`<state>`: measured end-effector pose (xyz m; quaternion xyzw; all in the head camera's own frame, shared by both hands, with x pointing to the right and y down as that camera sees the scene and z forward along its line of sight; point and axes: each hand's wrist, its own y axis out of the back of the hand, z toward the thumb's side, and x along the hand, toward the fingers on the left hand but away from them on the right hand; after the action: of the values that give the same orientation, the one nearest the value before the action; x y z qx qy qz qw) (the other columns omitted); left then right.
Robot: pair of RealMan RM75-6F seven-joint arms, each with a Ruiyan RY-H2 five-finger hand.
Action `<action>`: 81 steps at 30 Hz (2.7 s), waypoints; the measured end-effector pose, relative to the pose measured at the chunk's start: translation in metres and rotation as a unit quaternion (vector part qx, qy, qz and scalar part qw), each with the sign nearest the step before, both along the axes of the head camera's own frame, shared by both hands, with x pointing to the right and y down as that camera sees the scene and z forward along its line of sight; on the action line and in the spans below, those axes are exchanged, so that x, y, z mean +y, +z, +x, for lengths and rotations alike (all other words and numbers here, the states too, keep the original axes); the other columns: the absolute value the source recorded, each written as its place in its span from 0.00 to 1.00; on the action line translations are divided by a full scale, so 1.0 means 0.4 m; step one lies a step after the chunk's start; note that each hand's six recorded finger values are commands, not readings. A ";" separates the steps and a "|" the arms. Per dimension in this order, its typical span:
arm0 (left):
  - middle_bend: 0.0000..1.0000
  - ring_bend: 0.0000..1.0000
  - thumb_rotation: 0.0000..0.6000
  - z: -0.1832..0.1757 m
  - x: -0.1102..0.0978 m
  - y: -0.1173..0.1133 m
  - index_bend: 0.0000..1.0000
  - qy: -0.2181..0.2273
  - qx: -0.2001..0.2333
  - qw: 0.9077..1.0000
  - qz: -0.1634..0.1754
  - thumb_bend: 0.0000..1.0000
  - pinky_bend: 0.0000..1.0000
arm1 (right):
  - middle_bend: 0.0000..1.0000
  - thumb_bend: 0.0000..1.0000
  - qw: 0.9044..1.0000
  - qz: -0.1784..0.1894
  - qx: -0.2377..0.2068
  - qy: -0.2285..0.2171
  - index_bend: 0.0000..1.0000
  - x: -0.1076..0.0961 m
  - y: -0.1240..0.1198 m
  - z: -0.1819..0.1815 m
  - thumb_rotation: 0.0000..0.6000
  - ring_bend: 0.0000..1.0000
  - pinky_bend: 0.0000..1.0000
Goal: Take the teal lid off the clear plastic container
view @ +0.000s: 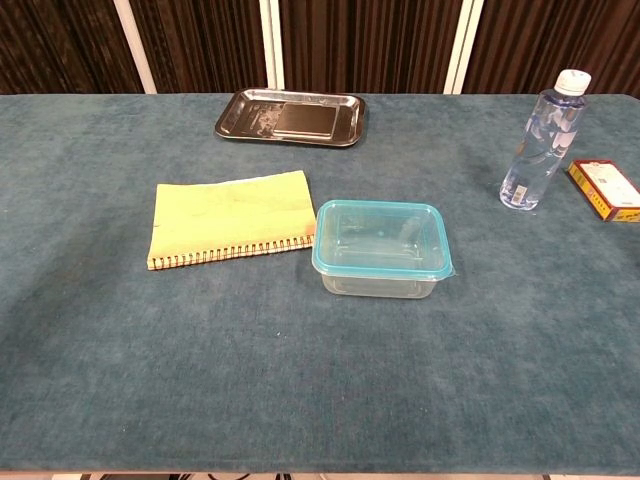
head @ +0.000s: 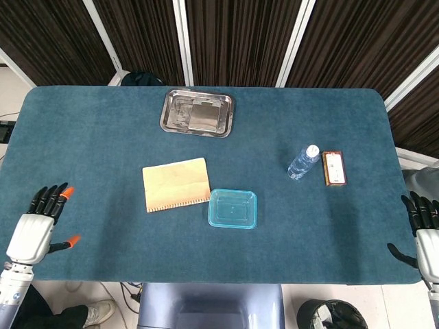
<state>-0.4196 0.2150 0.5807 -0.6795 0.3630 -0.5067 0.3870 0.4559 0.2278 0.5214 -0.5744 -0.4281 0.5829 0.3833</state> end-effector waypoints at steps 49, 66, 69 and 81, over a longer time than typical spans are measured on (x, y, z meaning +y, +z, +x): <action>0.00 0.00 1.00 0.746 -0.152 0.355 0.00 0.086 0.227 0.938 -0.249 0.00 0.10 | 0.00 0.25 0.999 -0.029 -0.003 0.042 0.00 -0.004 0.026 0.020 1.00 0.00 0.00; 0.00 0.00 1.00 0.813 -0.149 0.400 0.00 0.085 0.247 0.930 -0.260 0.00 0.12 | 0.00 0.26 0.998 -0.031 -0.004 0.045 0.00 -0.003 0.027 0.018 1.00 0.00 0.00; 0.01 0.02 1.00 0.824 -0.148 0.405 0.00 0.087 0.248 0.929 -0.260 0.00 0.17 | 0.00 0.25 0.998 -0.031 -0.003 0.045 0.00 -0.004 0.027 0.018 1.00 0.00 0.00; 0.36 0.32 1.00 0.860 -0.158 0.402 0.30 0.084 0.271 0.939 -0.193 0.24 0.47 | 0.00 0.25 0.999 -0.030 -0.003 0.041 0.00 -0.001 0.024 0.014 1.00 0.00 0.00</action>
<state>-0.0756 0.1517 0.7413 -0.8809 0.2907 -0.3291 0.1765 0.4615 0.2275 0.5311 -0.5696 -0.4350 0.6091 0.3397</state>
